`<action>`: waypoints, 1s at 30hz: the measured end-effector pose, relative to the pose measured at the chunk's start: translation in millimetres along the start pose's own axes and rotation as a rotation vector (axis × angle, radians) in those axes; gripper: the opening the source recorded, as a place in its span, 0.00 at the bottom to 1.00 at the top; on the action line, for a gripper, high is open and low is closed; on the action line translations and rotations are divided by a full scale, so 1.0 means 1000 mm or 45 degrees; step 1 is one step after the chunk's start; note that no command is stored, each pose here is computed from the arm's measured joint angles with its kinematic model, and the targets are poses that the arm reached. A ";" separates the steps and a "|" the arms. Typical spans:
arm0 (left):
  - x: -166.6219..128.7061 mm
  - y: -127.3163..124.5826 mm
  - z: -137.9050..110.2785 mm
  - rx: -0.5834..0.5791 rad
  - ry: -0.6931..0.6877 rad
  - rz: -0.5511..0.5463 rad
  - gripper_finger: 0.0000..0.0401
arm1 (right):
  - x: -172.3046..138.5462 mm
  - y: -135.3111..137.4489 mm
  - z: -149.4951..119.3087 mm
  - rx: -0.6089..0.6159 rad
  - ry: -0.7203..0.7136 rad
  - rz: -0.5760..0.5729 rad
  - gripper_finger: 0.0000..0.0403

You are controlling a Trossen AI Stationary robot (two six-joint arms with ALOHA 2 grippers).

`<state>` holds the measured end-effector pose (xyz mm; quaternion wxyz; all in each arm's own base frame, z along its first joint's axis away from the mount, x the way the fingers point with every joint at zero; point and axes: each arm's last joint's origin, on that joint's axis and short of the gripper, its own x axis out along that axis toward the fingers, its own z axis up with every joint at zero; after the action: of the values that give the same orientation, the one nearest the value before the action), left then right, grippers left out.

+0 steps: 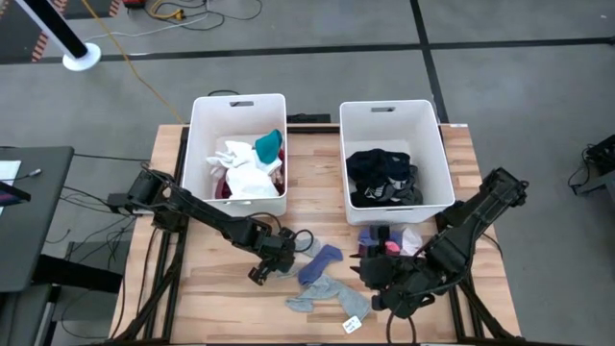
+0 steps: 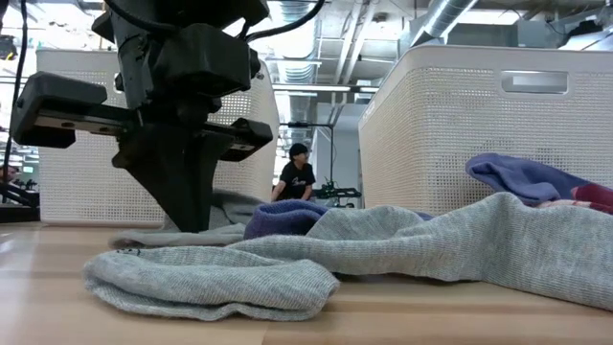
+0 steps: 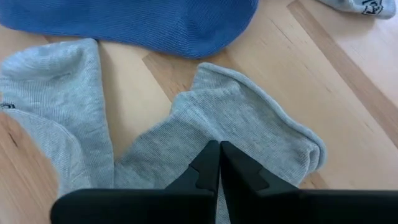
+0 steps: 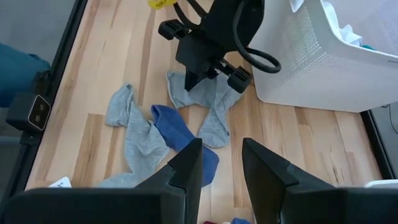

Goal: Sort clothes
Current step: Put the gray sock into the right white bin

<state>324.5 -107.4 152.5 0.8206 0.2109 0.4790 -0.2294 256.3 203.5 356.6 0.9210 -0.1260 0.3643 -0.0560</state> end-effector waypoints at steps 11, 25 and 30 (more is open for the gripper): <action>-0.005 0.000 0.002 -0.019 -0.011 0.016 0.04 | 0.000 0.006 0.000 -0.010 -0.011 0.016 0.32; -0.010 0.004 -0.001 -0.104 -0.012 0.034 0.60 | 0.000 0.006 0.000 -0.012 -0.010 0.014 0.32; -0.007 0.010 -0.004 -0.145 0.010 0.042 0.65 | 0.000 0.006 0.000 -0.012 -0.010 0.014 0.32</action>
<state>324.2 -95.8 157.6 0.8330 0.1724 0.4911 -0.1875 256.3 208.9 354.7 0.9222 -0.1285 0.3615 -0.0486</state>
